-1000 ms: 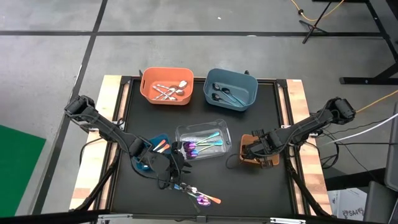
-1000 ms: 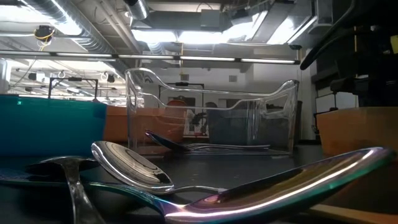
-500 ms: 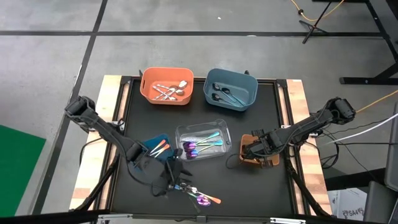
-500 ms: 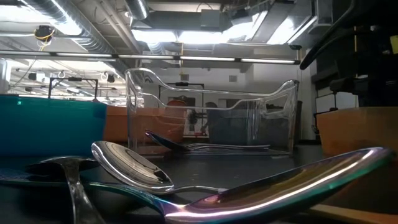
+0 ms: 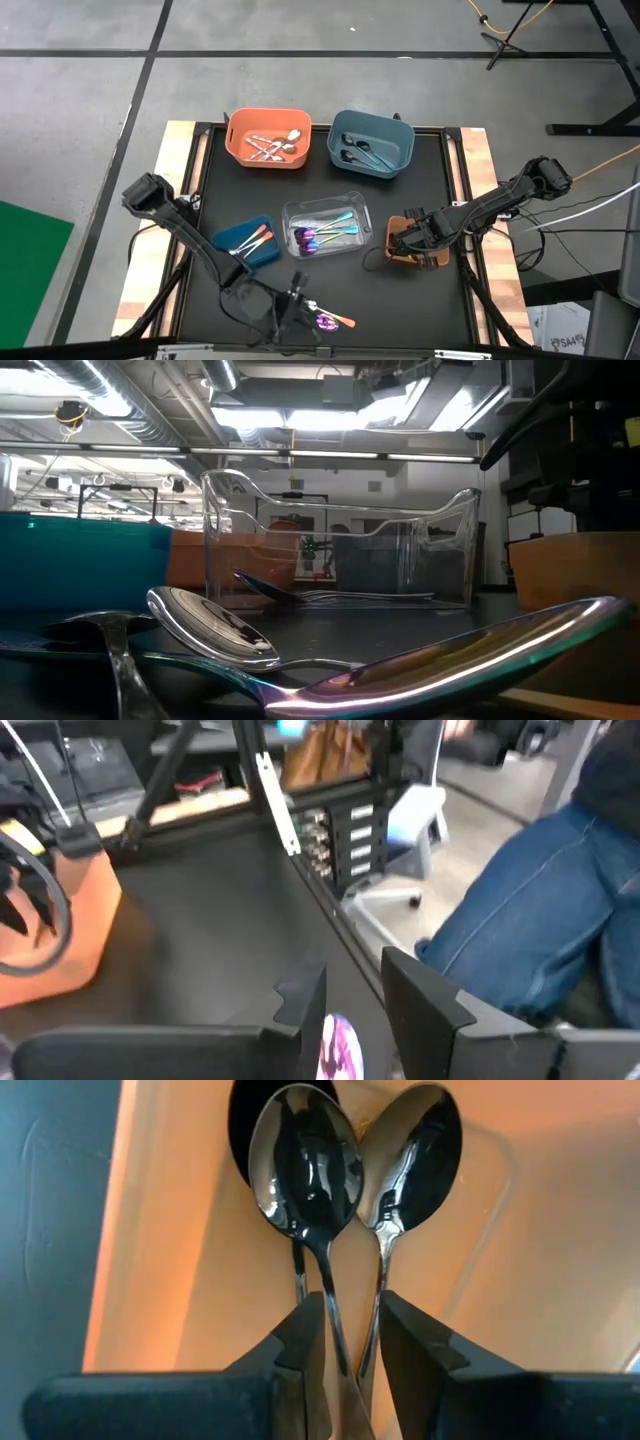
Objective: Sort silverware by color (type)
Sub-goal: Put the black spoon into the light orange bin
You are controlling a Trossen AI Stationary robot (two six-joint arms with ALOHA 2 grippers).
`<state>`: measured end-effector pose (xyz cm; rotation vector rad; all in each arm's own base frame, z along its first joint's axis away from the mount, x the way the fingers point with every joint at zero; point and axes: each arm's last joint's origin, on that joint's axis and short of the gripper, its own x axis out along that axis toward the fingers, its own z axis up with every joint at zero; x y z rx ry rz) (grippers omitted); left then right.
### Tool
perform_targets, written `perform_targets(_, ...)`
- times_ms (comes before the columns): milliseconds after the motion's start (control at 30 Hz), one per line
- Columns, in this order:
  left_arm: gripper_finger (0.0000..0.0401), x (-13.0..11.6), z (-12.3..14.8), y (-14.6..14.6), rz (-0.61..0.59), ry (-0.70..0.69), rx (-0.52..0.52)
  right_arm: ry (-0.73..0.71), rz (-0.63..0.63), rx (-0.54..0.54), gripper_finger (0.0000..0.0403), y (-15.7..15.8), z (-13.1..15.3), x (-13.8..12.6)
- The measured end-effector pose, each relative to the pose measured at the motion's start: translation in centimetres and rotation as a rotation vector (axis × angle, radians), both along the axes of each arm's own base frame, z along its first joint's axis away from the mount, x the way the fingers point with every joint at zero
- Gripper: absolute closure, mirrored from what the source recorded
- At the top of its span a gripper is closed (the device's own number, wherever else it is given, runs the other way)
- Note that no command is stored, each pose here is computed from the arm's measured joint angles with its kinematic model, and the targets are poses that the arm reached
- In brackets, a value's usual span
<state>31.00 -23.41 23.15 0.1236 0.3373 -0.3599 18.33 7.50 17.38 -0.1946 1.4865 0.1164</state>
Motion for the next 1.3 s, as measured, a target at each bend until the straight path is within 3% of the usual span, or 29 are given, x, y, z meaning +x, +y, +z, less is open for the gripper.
perform_targets(433,0.0307,1.0,-5.4,-0.9,-0.028,0.135,0.091,-0.001,0.000,0.000,0.0315,0.0,0.0,0.0)
perform_targets(1300,0.0307,1.1,-10.9,-1.0,-0.090,0.326,0.184,-0.025,0.001,0.022,0.0315,0.3,0.9,0.6)
